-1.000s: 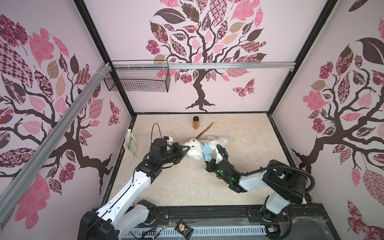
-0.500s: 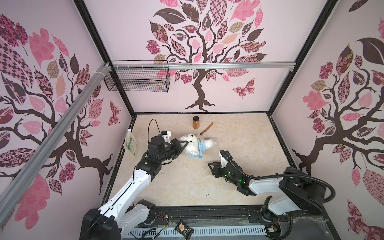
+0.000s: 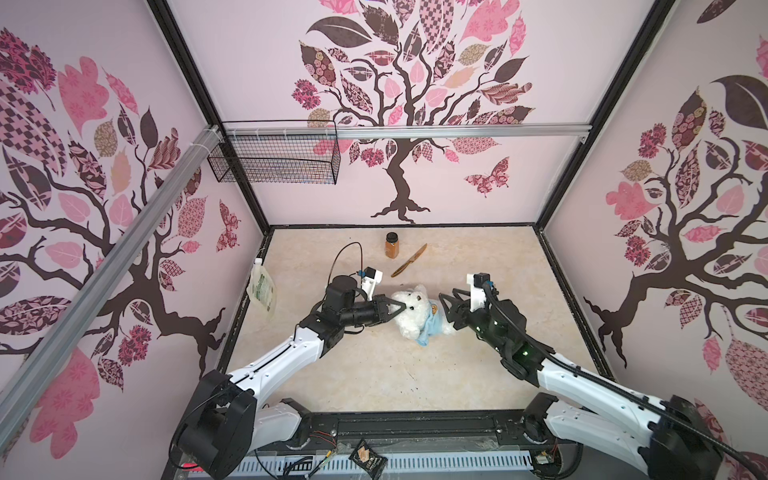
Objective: Dress the teddy bear
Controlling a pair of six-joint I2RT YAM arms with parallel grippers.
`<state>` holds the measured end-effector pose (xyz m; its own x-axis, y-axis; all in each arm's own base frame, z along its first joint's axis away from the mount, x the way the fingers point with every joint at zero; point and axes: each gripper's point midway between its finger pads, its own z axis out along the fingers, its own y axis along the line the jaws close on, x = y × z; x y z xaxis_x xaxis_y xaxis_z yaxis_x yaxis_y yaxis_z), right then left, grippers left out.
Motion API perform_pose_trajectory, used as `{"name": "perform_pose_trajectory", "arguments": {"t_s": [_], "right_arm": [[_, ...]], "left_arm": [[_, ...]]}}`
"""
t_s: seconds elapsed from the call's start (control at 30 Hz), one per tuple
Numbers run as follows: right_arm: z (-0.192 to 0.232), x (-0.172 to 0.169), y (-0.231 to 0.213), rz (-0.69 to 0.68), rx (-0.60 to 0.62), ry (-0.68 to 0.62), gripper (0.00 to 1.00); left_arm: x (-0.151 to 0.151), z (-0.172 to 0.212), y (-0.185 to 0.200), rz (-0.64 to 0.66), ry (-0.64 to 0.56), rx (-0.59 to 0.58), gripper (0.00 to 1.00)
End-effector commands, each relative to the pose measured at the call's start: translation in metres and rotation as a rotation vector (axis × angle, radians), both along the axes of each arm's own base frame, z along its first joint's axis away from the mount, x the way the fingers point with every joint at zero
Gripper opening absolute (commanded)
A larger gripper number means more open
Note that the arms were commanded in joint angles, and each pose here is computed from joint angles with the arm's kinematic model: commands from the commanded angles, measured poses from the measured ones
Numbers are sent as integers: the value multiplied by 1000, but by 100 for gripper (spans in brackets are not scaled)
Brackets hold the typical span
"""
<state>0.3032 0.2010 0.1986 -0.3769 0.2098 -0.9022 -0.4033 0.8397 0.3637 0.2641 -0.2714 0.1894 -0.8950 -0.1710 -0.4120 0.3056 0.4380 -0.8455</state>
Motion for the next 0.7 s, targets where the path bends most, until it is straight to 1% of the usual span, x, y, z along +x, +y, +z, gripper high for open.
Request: {"name": "perform_pose_trajectory", "arguments": {"t_s": [0.0,0.1,0.13,0.23,0.33,0.53,0.67], "right_arm": [[-59,4,5,10,29,202,46],[-105,-4,16,48,46,351,37],[-120,-8,18,55,53,397,35],[-149,-21,19,69,80,474,31],[-167,-33,19,75,73,516,27],[-186,-49,22,87,25,549,22],[-193,-54,22,88,21,561,21]], "left_arm": [[3,-19,6,13,-74,37,0],[1,-35,11,31,-56,61,10],[0,-39,13,38,-50,67,15],[-2,-45,17,64,-33,69,26],[-3,-49,21,99,-7,50,35],[1,-46,17,125,61,-12,56],[5,-46,12,124,127,-37,64]]}}
